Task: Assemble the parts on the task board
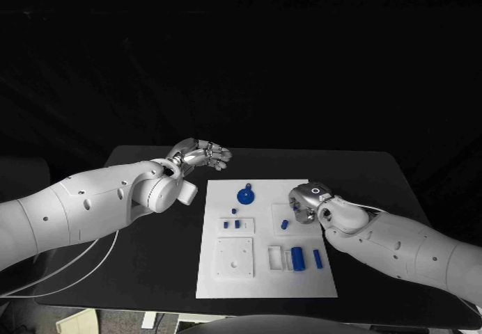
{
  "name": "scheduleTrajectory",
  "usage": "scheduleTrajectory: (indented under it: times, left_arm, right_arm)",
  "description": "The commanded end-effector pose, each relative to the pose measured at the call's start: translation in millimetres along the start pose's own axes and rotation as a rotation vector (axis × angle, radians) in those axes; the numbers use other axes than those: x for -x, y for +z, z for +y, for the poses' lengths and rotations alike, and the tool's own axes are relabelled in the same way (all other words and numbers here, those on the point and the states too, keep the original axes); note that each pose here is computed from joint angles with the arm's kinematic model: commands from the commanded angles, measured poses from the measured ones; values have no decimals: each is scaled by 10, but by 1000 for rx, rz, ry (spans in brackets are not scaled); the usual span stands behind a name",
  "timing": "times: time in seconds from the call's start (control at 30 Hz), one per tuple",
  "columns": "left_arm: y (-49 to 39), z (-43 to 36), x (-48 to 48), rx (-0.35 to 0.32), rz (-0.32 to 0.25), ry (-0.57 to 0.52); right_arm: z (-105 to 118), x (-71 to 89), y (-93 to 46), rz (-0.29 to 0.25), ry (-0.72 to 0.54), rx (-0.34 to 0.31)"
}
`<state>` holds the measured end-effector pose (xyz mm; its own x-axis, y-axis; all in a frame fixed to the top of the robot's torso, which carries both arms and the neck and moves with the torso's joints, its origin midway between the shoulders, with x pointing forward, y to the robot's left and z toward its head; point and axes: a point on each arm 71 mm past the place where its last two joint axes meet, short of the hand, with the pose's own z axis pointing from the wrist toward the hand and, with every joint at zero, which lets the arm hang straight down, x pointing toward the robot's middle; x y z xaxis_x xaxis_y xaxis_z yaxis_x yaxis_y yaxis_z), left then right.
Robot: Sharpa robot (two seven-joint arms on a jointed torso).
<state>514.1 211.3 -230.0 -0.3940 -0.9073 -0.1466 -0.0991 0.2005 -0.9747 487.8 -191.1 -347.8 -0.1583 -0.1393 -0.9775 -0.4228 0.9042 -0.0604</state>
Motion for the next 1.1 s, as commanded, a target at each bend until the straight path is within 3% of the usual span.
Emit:
scheduleTrajectory:
  times: [0.03, 0.47, 0.9, 1.1]
  left_arm:
    - [4, -16, -1, -9, 7, -5]
    - [1, -6, 56, -6, -7, -1]
    - [-8, 0, 88, -4, -15, 0]
    - [-5, 1, 85, -3, -13, 0]
  right_arm:
    - [-3, 26, -6, -15, -5, -3]
    - [-41, 179, 1, -50, 9, -3]
    - [63, 464, -132, -81, 93, 39]
    - [16, 425, -109, -46, 74, 23]
